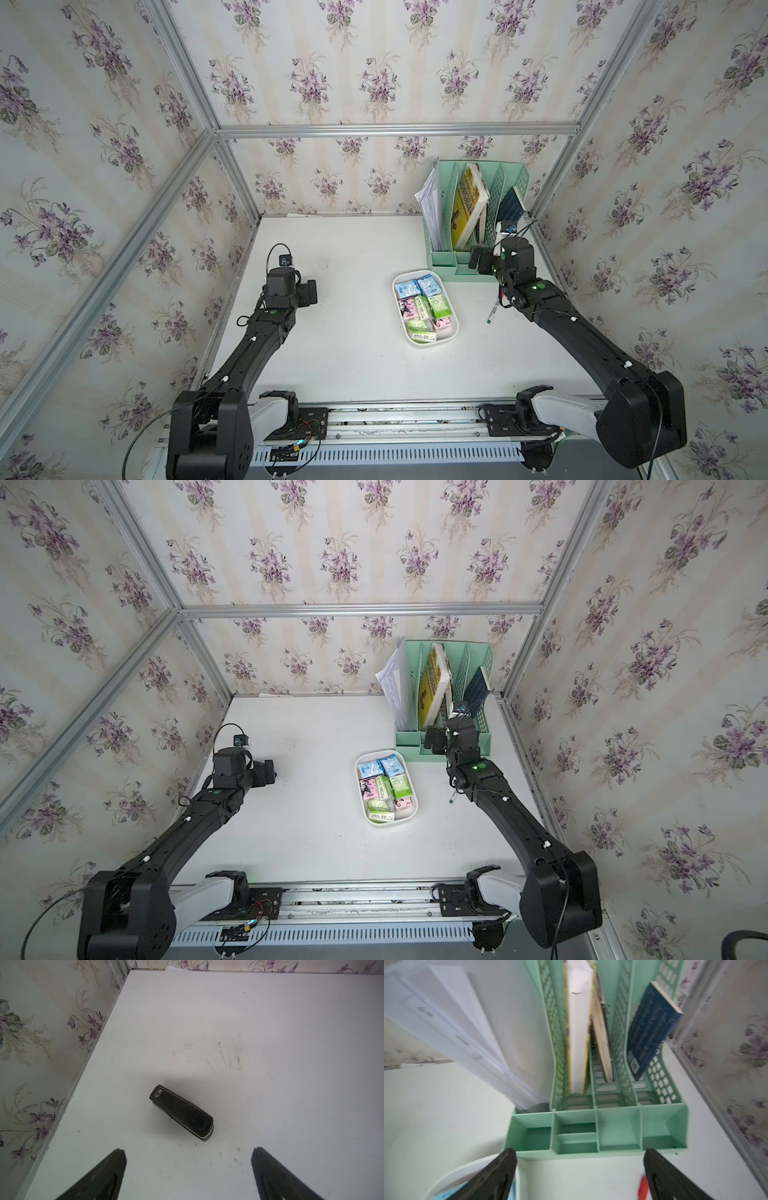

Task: Put the pocket tissues into the storage box
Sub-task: Reset both arms

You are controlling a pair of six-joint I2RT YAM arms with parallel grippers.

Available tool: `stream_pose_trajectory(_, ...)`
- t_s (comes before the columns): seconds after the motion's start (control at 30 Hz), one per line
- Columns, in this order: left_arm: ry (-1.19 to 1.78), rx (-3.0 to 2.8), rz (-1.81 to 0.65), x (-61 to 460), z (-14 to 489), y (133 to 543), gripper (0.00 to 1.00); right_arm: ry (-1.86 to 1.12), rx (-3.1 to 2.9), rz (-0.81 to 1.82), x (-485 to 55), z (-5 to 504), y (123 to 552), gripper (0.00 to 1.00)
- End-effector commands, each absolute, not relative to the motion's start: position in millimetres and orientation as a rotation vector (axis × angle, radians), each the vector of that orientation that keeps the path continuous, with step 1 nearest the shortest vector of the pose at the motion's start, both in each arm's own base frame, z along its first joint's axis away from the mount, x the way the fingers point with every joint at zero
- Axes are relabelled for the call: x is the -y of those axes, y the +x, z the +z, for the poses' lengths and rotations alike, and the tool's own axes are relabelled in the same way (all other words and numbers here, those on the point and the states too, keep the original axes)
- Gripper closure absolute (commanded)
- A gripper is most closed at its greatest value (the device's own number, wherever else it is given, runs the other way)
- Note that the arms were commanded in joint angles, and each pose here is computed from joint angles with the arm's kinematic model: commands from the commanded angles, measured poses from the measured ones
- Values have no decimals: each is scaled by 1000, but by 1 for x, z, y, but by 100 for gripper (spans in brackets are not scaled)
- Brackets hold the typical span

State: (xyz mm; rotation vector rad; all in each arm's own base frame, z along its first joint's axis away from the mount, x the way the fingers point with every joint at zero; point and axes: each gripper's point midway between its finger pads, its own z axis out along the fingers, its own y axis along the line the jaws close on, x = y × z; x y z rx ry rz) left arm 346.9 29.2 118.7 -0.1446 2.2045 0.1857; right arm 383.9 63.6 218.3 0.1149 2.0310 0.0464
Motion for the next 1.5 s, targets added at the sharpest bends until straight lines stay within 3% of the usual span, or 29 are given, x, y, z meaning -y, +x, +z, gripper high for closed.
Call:
stream_pose_trajectory(0.0,-103,-2002,244,-34,140,376,1,136,-1859,-1,-47,237,393,0)
stream_pose_trajectory(0.27,-75,-1960,247,-28,118,387,1,186,-1889,-127,-3,173,401,0)
stream_pose_trajectory(0.5,-58,-1984,244,-25,94,391,1,200,-1786,-120,14,149,398,0)
stream_pose_trajectory(0.87,-52,-1990,242,-24,93,393,1,155,-1505,-29,12,150,335,0)
stream_pose_trajectory(1.13,-51,-1989,241,-24,93,393,1,147,-1682,-53,9,125,372,0)
stream_pose_trajectory(1.23,-52,-1989,242,-24,93,393,1,8,-1668,17,-14,130,372,0)
stream_pose_trajectory(1.47,-51,-1990,240,-23,93,393,1,51,-1698,1,-7,124,374,0)
